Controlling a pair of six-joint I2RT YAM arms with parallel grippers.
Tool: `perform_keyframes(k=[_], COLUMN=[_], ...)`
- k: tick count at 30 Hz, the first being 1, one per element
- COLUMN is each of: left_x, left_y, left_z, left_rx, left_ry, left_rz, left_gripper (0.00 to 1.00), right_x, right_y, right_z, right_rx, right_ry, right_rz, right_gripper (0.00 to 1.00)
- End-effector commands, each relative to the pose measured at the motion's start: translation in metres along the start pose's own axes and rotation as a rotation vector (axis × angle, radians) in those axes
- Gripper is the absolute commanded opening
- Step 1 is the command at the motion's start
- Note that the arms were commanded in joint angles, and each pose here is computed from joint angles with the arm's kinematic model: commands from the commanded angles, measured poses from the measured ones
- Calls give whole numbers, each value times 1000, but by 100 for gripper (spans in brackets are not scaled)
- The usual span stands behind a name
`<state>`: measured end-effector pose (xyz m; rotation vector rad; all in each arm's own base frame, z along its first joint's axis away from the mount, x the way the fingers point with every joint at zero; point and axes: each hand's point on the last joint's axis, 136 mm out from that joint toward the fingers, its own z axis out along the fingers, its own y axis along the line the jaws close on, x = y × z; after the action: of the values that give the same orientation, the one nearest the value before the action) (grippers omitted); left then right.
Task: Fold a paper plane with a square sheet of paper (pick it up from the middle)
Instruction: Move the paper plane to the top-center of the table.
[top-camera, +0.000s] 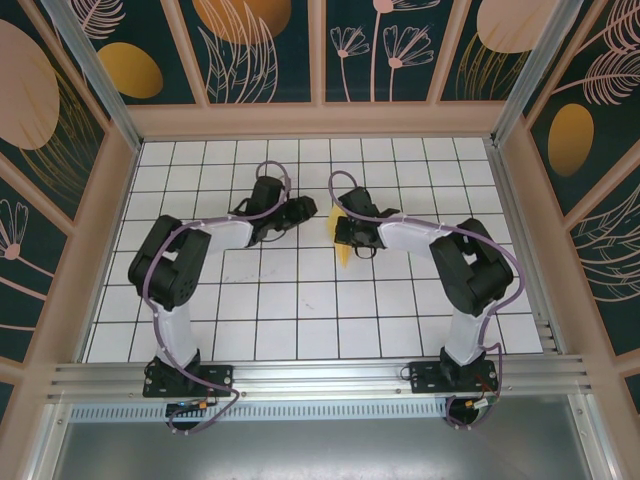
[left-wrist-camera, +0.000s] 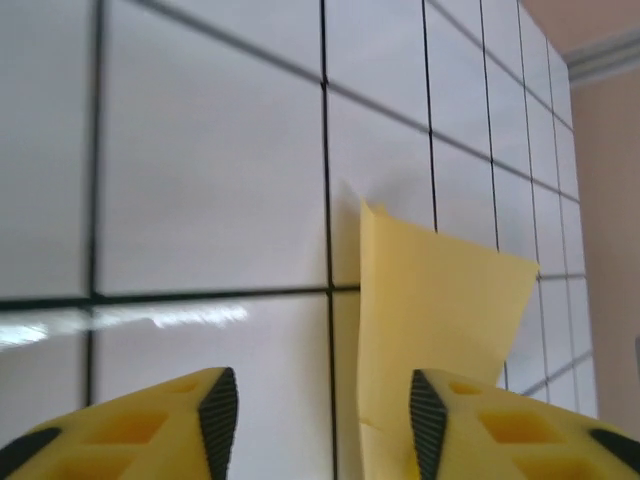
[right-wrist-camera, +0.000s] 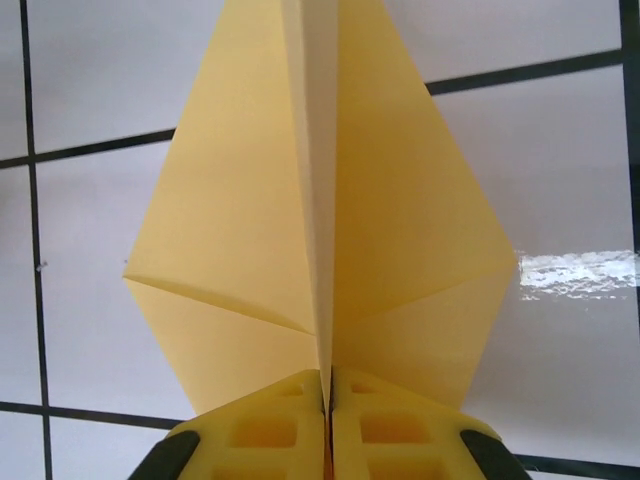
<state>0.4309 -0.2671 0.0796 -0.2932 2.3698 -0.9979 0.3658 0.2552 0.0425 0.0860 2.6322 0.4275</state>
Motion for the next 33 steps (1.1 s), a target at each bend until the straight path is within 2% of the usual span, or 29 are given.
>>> perform_keyframes(k=[1,5,12,16,19,26,33], left_x=[-13,-19,-23,-26,-29,-37,-42], left_y=[34,48,55,58,61,73,95], left_z=[-22,-35,-45,-51,-58,-78,-99], left_rx=[-175,-269,-317,-340,-364,-415,-443], left_ry=[-75,-122,-157,-178,-201,-253,-291], left_rz=[21,46,58,68,75,69,25], left_gripper=[57,65,73,79,85,98,99], right_x=[4,6,11,12,9,-25,-53], right_y=[-5,-2,5,4,3,9,9], right_z=[8,14,23,27,26,14,34], right_rx=[66,73,91,109,125,174,206], right_ry=[19,34,51,51,42,-28,-26], right_rz=[-21,-28,-35,-28,-29,-105,-190], right_gripper=[9,15,17,15,9,5,7])
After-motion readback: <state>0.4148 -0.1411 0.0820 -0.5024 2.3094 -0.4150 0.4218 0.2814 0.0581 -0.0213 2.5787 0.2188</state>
